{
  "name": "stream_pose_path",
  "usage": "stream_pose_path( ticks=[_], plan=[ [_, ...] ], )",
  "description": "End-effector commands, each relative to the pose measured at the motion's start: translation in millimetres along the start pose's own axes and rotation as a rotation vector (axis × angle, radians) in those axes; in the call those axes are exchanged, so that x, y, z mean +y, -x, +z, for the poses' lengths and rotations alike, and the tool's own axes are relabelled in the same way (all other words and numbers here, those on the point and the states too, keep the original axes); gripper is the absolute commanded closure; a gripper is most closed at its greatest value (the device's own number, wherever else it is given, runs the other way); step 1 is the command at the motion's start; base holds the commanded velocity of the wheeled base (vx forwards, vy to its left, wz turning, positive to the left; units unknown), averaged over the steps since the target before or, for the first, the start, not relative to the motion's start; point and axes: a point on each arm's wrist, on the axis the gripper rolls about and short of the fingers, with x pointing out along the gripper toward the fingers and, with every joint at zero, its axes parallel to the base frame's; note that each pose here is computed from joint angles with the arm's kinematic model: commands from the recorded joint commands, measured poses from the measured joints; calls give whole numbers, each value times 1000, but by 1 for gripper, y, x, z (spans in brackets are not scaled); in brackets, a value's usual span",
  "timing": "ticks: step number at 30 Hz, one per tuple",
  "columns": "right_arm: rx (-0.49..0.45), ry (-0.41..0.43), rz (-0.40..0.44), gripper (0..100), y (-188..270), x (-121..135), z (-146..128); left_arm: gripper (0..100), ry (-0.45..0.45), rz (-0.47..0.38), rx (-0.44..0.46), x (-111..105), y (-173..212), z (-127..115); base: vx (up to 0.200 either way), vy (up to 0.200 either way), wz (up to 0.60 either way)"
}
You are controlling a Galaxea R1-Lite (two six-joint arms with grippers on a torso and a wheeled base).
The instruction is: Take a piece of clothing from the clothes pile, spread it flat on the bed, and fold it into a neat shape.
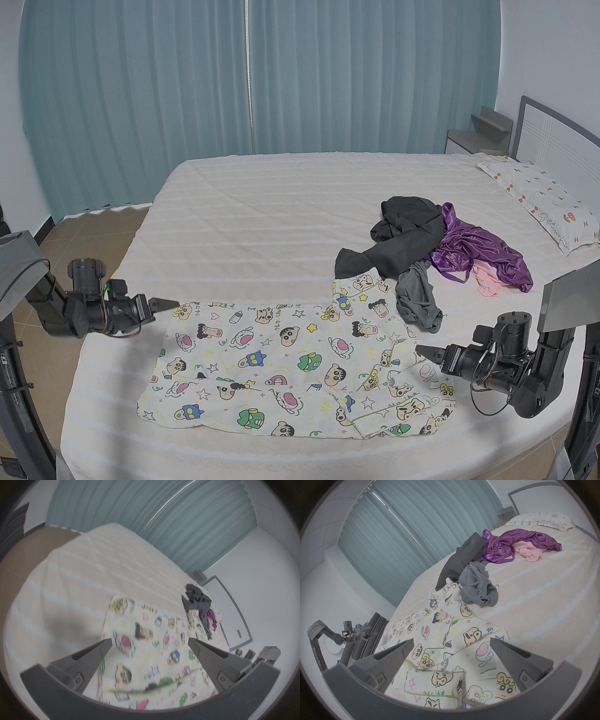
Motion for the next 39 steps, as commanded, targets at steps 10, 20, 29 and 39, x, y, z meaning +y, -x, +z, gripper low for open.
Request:
stream_pose_path(
  ticks=[10,20,29,39],
  plan=[
    [21,8,11,0,-1,4,-5,0,-101,82,35,40,-92,20,0,0,0],
    [33,13,16,0,-1,7,-8,0,-104,78,46,45,-104,14,0,0,0],
    [50,18,22,0,-4,8,-12,0,-102,93,57,51,-115,7,0,0,0],
    [39,21,28,0,-13,8,-10,100,-96,86,73,52,-124,0,0,0,0]
  ],
)
